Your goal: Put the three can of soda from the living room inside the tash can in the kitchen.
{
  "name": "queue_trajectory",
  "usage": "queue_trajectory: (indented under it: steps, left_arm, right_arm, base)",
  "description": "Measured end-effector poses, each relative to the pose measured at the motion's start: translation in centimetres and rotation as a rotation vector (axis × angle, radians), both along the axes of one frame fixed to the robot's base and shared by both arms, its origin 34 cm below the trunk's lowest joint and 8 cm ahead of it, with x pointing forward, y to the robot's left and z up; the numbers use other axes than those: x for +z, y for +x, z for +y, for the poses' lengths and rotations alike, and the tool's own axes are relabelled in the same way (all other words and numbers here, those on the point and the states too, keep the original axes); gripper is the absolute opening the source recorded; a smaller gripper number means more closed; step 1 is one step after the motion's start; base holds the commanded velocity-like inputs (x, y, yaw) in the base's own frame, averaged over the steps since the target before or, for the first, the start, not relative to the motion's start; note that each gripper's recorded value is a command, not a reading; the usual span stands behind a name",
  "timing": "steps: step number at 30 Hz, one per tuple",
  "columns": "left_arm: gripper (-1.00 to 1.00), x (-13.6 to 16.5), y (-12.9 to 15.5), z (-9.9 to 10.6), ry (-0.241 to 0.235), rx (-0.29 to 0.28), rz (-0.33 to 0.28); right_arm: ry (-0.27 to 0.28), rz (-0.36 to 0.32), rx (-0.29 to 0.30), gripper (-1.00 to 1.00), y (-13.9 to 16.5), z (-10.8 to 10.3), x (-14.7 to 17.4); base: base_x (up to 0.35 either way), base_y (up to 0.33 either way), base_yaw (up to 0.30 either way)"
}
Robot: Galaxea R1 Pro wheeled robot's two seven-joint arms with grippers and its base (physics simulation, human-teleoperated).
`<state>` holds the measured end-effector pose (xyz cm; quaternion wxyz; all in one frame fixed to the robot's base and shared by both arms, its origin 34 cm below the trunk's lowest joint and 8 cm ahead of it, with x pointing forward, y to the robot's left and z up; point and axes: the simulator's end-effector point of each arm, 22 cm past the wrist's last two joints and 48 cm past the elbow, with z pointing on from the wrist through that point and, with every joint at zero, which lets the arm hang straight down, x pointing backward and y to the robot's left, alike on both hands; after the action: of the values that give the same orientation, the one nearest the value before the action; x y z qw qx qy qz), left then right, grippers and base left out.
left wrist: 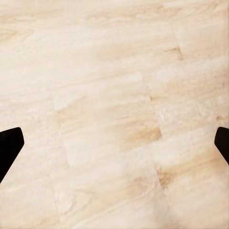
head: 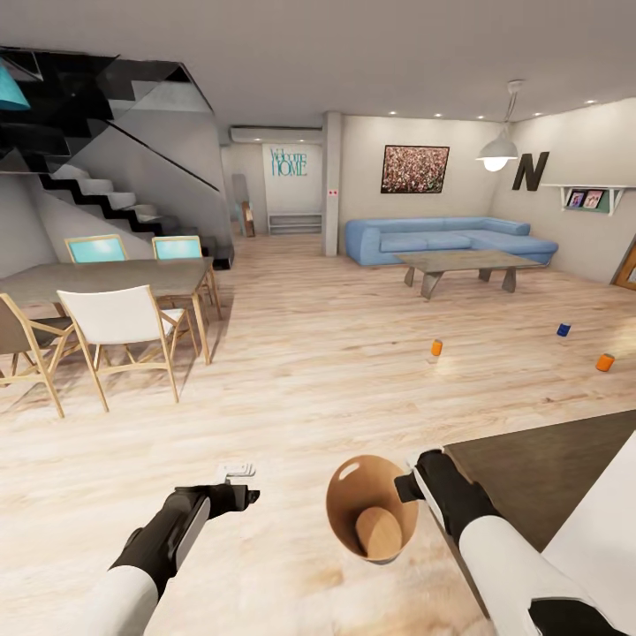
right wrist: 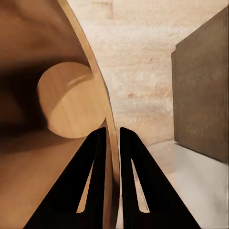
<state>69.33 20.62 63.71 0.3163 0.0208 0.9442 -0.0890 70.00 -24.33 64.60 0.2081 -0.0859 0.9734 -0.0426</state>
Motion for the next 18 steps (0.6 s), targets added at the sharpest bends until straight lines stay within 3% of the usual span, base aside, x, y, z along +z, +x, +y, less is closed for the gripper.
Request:
queue_trajectory:
  steps: [12, 14, 18]
  left_arm:
    - [1.0, 0.0, 0.0, 0.0, 0.0, 0.0, 0.001]
    - [1.0, -0.9, -0.8, 0.8, -0.002, 0.014, 0.018]
    - [1.0, -1.9, -1.8, 1.7, 0.001, 0.026, 0.039]
  right_arm:
    - [-0.036, -0.001, 0.015, -1.0, 0.0, -0.6, 0.0]
    - [-0.055, 0.014, 0.035, -1.0, -0.7, -0.1, -0.7]
    - [-0.042, 0.017, 0.053, -1.0, -1.0, 1.5, -0.8]
  base:
    - [0.007, 0.002, 0.0]
    - [0.224, 0.076, 0.0]
    - [0.282, 0.112, 0.0]
